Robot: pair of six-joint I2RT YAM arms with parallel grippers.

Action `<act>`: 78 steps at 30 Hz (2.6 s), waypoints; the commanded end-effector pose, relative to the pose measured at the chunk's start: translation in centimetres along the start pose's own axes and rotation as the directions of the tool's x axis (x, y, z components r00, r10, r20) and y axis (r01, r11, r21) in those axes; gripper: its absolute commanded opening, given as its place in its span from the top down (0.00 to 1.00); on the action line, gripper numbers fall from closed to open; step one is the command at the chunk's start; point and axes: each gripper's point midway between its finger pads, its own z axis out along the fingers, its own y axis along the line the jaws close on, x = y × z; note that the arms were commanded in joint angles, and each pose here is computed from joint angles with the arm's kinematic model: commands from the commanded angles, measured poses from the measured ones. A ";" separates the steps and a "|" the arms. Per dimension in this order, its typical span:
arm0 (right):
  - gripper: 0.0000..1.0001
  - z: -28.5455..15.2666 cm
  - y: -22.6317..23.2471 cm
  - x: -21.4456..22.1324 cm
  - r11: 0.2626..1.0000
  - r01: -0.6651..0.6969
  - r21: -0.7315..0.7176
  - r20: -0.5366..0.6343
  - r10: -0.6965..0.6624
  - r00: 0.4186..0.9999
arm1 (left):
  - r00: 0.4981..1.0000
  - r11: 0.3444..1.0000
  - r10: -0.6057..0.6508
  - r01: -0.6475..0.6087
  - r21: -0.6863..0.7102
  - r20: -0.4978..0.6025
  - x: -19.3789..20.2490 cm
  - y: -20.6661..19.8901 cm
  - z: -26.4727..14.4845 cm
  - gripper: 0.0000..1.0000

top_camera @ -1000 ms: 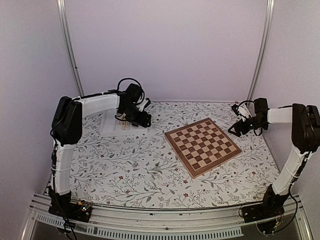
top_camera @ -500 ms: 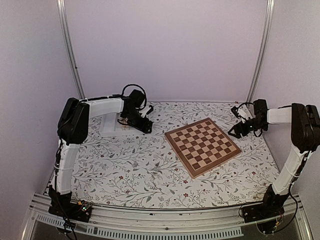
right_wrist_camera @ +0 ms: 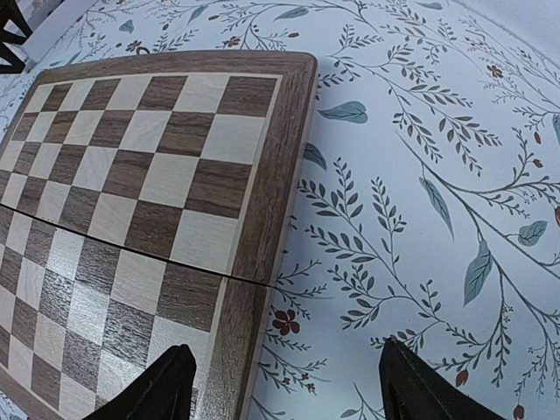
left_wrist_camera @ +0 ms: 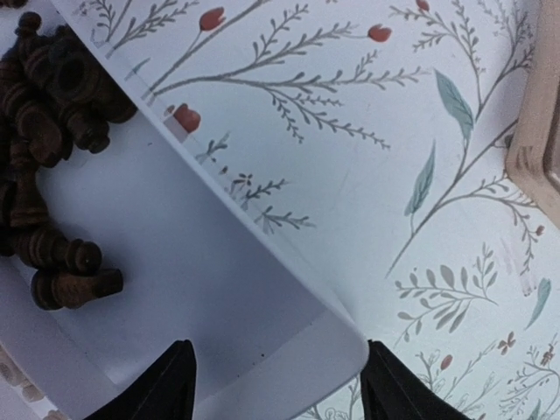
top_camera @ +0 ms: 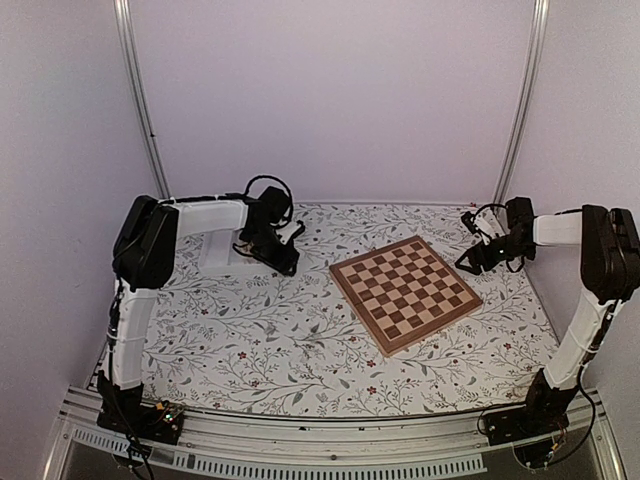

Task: Set up the chess pieces on the board
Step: Adjust the storage box at the center of the board, then adjust the chessboard at the center of the board.

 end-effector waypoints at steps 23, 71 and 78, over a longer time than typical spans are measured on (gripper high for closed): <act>0.33 0.2 -0.7 0.8 0.999 -0.040 -0.009 -0.062 0.040 0.997 | 0.972 0.990 0.096 -0.072 0.119 -0.214 13.3 -15.9 -5.7 0.46; 0.47 -1.7 8.1 4.5 0.989 0.145 -0.026 -0.144 -0.147 0.979 | 0.992 0.990 -0.062 0.076 -0.117 0.114 3.6 -3.2 -10.3 0.45; 0.46 -3.0 8.8 0.8 0.974 0.221 -0.055 -0.022 -0.222 0.975 | 0.966 0.955 -0.226 0.244 -0.165 0.122 4.8 1.7 -10.7 0.50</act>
